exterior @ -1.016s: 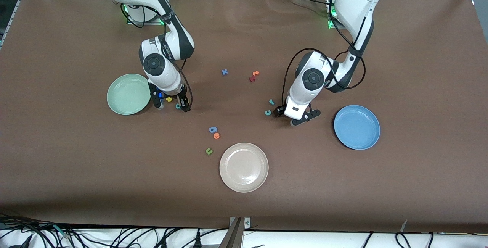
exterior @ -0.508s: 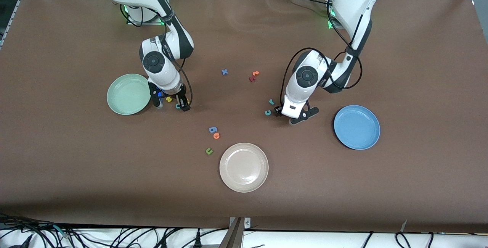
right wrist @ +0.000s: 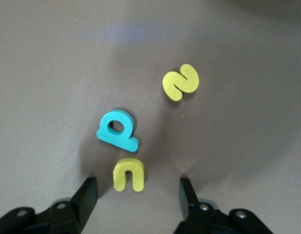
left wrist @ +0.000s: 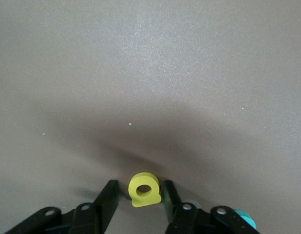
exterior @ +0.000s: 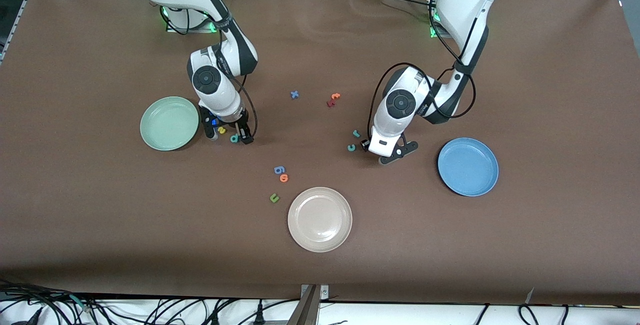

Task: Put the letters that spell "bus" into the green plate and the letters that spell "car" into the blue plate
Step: 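Grasp the yellow letter with the left gripper while the right gripper hovers, then drop the yellow letter on the blue plate while the right gripper lifts another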

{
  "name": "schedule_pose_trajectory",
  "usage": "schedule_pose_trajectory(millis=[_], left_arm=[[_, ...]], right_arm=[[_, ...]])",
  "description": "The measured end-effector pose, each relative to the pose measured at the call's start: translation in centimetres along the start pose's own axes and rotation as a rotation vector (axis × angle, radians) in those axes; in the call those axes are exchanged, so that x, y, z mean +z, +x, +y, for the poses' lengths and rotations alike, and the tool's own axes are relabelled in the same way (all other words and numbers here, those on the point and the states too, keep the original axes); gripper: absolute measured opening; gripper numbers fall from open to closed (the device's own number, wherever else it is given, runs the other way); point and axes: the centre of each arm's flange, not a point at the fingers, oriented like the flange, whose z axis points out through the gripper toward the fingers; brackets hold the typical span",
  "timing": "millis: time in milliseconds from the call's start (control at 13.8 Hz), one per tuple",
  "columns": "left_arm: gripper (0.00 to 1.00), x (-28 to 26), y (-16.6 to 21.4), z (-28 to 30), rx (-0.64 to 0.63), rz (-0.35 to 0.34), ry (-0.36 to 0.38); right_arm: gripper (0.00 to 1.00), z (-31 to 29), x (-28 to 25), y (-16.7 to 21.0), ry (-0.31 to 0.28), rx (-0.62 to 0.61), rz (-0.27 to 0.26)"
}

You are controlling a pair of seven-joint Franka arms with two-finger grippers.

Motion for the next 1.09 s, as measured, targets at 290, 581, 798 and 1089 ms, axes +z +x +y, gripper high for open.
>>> schedule_pose_trajectory(millis=[290,581,798,1089], left_arm=[[0.36,-0.1,0.1,0.1,-0.001,0.0,0.001],[0.29,-0.3,0.1,0.2,-0.002,-0.002,0.004],[0.29,-0.9,1.2,-0.4,-0.019,-0.045,0.09],[0.29,-4.8,4.5,-0.6,0.041,-0.109,0.185]], right_arm=[[0.77,0.0,0.0,0.0,0.0,-0.007,0.0],[0.77,0.1,0.0,0.0,-0.001,-0.026,0.0],[0.77,0.1,0.0,0.0,-0.002,-0.038,0.0],[0.77,0.0,-0.1,0.3,0.001,-0.039,0.002]])
